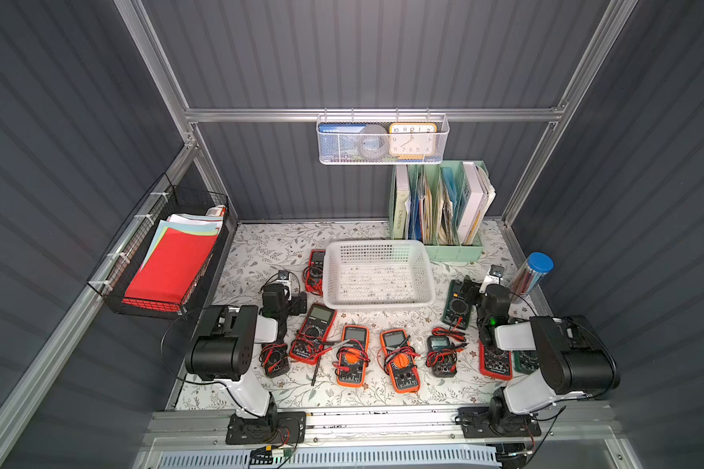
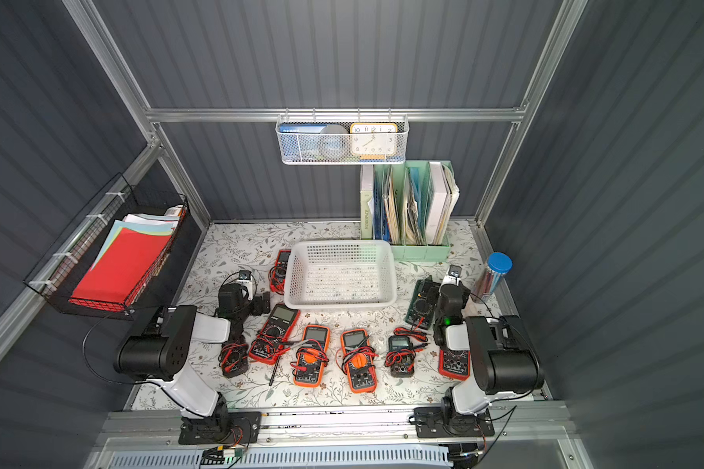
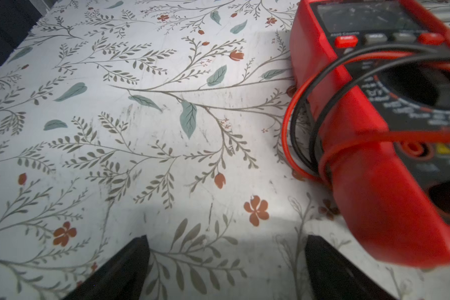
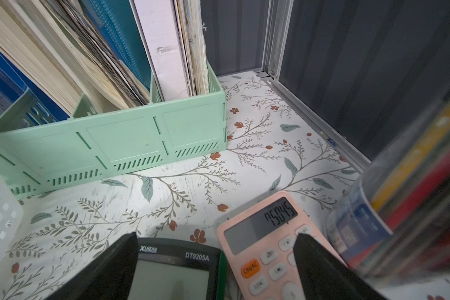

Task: Put the multimeter into the basket
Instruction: Pick up the multimeter from the center of the board.

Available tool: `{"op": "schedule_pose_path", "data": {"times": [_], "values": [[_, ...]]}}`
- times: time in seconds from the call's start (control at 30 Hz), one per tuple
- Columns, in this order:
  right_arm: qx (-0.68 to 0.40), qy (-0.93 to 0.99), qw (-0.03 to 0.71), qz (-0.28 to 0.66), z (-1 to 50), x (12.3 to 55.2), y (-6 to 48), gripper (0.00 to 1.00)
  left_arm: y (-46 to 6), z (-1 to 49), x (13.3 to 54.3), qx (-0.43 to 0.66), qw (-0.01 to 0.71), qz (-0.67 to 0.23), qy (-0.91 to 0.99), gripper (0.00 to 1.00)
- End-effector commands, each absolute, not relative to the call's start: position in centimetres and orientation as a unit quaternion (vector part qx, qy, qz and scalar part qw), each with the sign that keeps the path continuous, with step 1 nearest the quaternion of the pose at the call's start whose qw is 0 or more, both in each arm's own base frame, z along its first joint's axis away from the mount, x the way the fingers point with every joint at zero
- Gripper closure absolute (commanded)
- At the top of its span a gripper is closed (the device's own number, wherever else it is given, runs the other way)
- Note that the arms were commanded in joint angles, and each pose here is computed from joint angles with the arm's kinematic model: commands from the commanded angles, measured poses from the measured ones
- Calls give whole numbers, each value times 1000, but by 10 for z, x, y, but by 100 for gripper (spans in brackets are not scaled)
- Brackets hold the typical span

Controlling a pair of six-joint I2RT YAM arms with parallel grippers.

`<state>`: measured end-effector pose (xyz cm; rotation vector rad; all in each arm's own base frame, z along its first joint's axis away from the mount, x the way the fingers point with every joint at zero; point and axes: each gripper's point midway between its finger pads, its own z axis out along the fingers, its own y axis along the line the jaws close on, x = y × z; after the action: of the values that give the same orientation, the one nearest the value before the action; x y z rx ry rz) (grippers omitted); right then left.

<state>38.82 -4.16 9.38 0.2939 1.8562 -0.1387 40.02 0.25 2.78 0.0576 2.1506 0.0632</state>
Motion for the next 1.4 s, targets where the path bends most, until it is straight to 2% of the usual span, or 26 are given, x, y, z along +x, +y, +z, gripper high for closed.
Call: {"op": "schedule_pose_path", "data": {"times": [0.0, 0.67, 0.8, 0.97, 1.13, 1.23, 1.37], "values": [[124, 792, 595, -54, 98, 393, -39, 1, 5, 24, 398, 19, 466, 33, 884, 1], [128, 793, 594, -54, 97, 393, -40, 1, 6, 23, 398, 18, 463, 31, 885, 1], [135, 787, 599, -60, 101, 391, -43, 1, 11, 29, 395, 5, 483, 44, 874, 1], [154, 795, 584, -61, 106, 379, -46, 1, 27, 56, 393, -22, 502, 82, 861, 1], [156, 772, 613, -67, 110, 381, -50, 1, 26, 94, 394, -24, 523, 80, 848, 1], [151, 780, 603, -63, 110, 385, -47, 1, 23, 118, 396, -19, 534, 72, 842, 1], [162, 797, 577, -73, 143, 385, -51, 1, 19, 151, 400, -28, 541, 52, 839, 1]]}}
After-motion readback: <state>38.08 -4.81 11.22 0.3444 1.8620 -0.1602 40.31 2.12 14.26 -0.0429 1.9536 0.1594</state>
